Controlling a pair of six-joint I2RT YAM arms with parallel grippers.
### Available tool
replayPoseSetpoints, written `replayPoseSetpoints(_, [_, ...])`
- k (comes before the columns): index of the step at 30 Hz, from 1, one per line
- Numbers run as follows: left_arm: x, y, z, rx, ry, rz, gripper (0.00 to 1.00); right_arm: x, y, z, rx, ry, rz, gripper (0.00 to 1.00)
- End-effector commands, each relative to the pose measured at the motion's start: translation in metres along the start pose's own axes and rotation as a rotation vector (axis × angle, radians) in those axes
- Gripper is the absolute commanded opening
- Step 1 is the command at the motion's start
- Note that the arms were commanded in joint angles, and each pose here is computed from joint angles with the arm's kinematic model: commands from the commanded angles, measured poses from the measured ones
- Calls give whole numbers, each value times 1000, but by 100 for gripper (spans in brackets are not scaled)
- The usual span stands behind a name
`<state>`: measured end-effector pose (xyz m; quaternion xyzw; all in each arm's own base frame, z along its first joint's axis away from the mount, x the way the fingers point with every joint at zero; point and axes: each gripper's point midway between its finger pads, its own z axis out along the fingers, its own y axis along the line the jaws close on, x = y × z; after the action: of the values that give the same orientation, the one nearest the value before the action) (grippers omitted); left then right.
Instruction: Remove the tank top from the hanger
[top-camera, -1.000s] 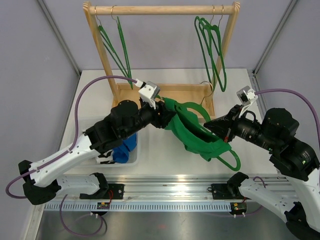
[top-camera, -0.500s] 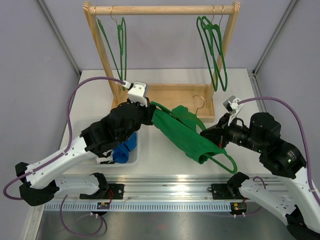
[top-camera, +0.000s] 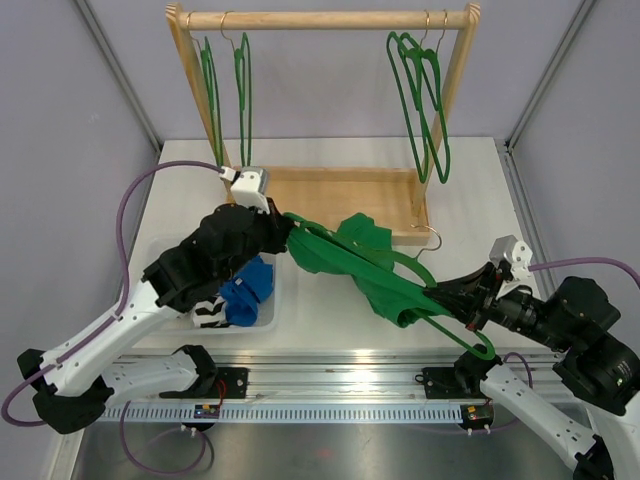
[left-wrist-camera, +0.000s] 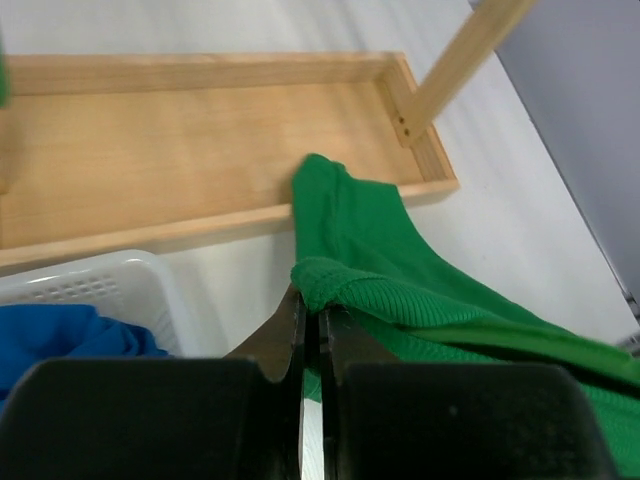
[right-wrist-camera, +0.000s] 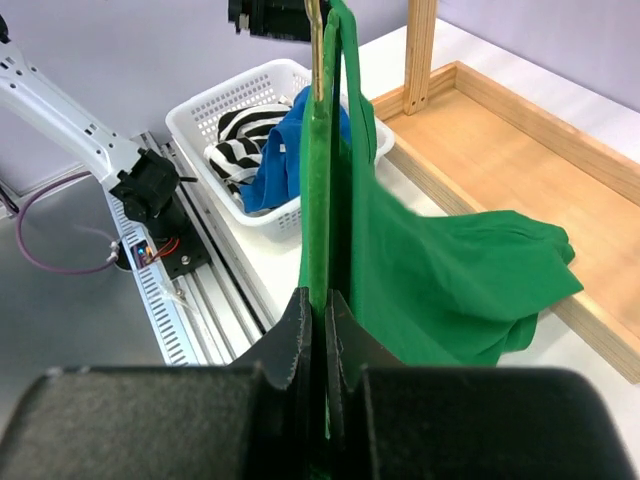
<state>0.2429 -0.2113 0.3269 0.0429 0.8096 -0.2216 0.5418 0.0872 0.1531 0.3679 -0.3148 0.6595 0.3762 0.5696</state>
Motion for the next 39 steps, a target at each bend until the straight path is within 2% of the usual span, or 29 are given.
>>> replayPoseSetpoints(1, [0, -35, -5, 226, -1, -30, 0, -25, 10, -2, -53, -119, -81, 0])
replayPoseSetpoints(3, [7, -61, -10, 389, 11, -36, 0, -30, 6, 1, -36, -149, -67, 0])
replayPoseSetpoints(4, [17, -83, -22, 531, 57, -30, 0, -35, 0, 3, 0, -172, -44, 0])
replayPoseSetpoints(6, [31, -102, -33, 662, 63, -23, 0, -49, -9, 6, 47, -246, -43, 0])
replayPoseSetpoints(7, [38, -108, -39, 706, 73, -31, 0, -64, -17, 4, 97, -319, -38, 0])
replayPoseSetpoints(9, [52, -109, -45, 756, 61, -48, 0, -70, -28, 3, 153, -379, -36, 0])
replayPoseSetpoints(10, [57, -110, -48, 778, 70, -71, 0, -89, -31, -6, 181, -477, -53, 0])
replayPoseSetpoints(11, [61, -109, -49, 783, 73, -78, 0, -85, -33, -2, 181, -493, -65, 0])
replayPoseSetpoints(12, [73, -104, -47, 775, 91, -82, 0, -89, -30, -4, 165, -530, -83, 0])
replayPoseSetpoints(13, [78, -101, -44, 758, 101, -85, 0, -106, -21, -13, 133, -622, -113, 0])
replayPoseSetpoints(14, [81, -98, -42, 737, 107, -84, 0, -101, -20, -7, 109, -617, -134, 0])
replayPoseSetpoints(17, [88, -82, -37, 658, 117, -69, 0, -124, -12, -15, 82, -714, -158, 0])
replayPoseSetpoints(21, [84, -48, -27, 448, 96, -90, 0, -128, -4, 0, 30, -636, -214, 0])
replayPoseSetpoints(22, [73, -28, -22, 326, 44, -134, 0, -126, -4, 1, 29, -610, -216, 0])
replayPoseSetpoints(23, [74, -16, -22, 262, 47, -140, 0, -124, -6, 2, 36, -582, -202, 0])
replayPoseSetpoints(25, [69, -12, -25, 256, 21, -126, 0, -124, -13, 5, 69, -594, -155, 0])
replayPoseSetpoints(28, [75, -43, -34, 451, 49, -68, 0, -128, -16, 12, 48, -681, -122, 0])
replayPoseSetpoints(29, [75, -60, -37, 548, 39, -61, 0, -129, -14, 13, 27, -717, -123, 0])
replayPoseSetpoints(30, [88, -83, -52, 713, 99, -37, 0, -130, -12, 15, 2, -756, -106, 0])
replayPoseSetpoints(31, [92, -96, -62, 813, 113, -25, 0, -134, -10, 12, -26, -862, -119, 0])
replayPoseSetpoints(32, [90, -116, -72, 936, 97, -13, 0, -135, -9, 11, -44, -911, -115, 0])
replayPoseSetpoints(33, [107, -128, -90, 1075, 165, 12, 0, -136, -13, 17, -48, -939, -96, 0])
replayPoseSetpoints(34, [113, -136, -100, 1147, 184, 30, 0, -146, -10, 10, -64, -1014, -109, 0])
replayPoseSetpoints(35, [124, -146, -114, 1225, 217, 58, 0, -150, -12, 12, -63, -1021, -108, 0])
replayPoseSetpoints(36, [135, -151, -119, 1269, 248, 101, 0, -150, -17, 26, -58, -988, -104, 0])
replayPoseSetpoints(39, [170, -157, -131, 1299, 349, 200, 0, -171, -16, 34, -61, -1000, -127, 0])
